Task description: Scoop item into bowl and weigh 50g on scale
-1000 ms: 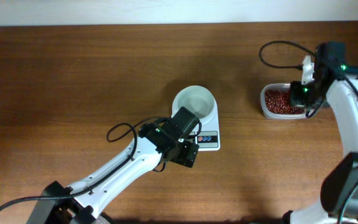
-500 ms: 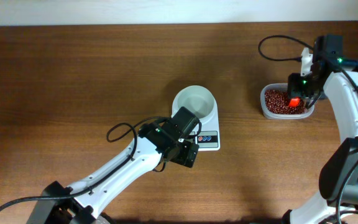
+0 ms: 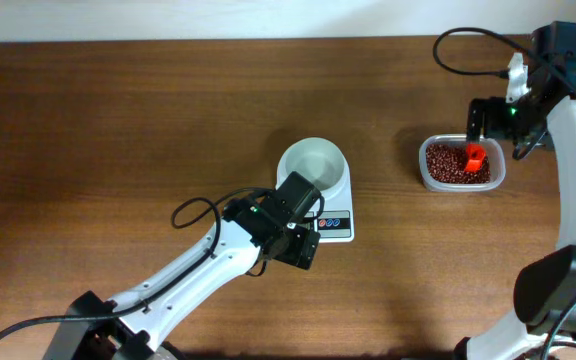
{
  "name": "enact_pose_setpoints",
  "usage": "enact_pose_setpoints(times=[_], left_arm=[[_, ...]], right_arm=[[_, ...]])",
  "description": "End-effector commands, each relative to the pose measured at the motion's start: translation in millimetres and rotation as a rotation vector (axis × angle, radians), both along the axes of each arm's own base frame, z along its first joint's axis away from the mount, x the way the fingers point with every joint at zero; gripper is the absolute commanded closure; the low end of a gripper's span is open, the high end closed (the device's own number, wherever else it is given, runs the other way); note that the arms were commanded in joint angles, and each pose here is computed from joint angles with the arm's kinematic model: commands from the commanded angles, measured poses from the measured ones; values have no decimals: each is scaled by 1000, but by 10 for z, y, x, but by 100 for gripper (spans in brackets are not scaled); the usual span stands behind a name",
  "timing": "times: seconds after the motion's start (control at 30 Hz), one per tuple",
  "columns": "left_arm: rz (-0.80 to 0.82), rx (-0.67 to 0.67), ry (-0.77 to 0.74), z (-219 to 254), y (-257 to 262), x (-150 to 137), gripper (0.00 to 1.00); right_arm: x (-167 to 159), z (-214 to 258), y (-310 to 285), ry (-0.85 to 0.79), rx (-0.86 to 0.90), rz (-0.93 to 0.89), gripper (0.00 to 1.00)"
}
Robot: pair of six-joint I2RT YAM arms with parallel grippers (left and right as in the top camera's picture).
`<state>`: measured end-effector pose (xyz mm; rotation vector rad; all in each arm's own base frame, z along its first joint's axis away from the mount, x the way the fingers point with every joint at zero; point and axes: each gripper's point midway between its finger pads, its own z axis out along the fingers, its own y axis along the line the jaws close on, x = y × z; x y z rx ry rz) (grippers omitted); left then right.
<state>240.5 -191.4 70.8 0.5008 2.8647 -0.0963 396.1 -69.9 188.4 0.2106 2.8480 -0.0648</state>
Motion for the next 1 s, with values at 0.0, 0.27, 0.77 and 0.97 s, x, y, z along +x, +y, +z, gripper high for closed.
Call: enact_pose_setpoints(times=[0.0, 0.27, 0.77, 0.97], left_arm=[[-3, 3, -10, 18, 9, -3, 1], [-3, 3, -10, 18, 9, -3, 1], [-3, 3, -10, 18, 9, -3, 1], [-3, 3, -10, 18, 9, -3, 1]], right_arm=[[42, 28, -91, -40, -15, -37, 0], [-209, -32, -49, 29, 8, -74, 19], [-43, -860, 113, -16, 3, -26, 56], [-34, -860, 170, -20, 35, -16, 56]])
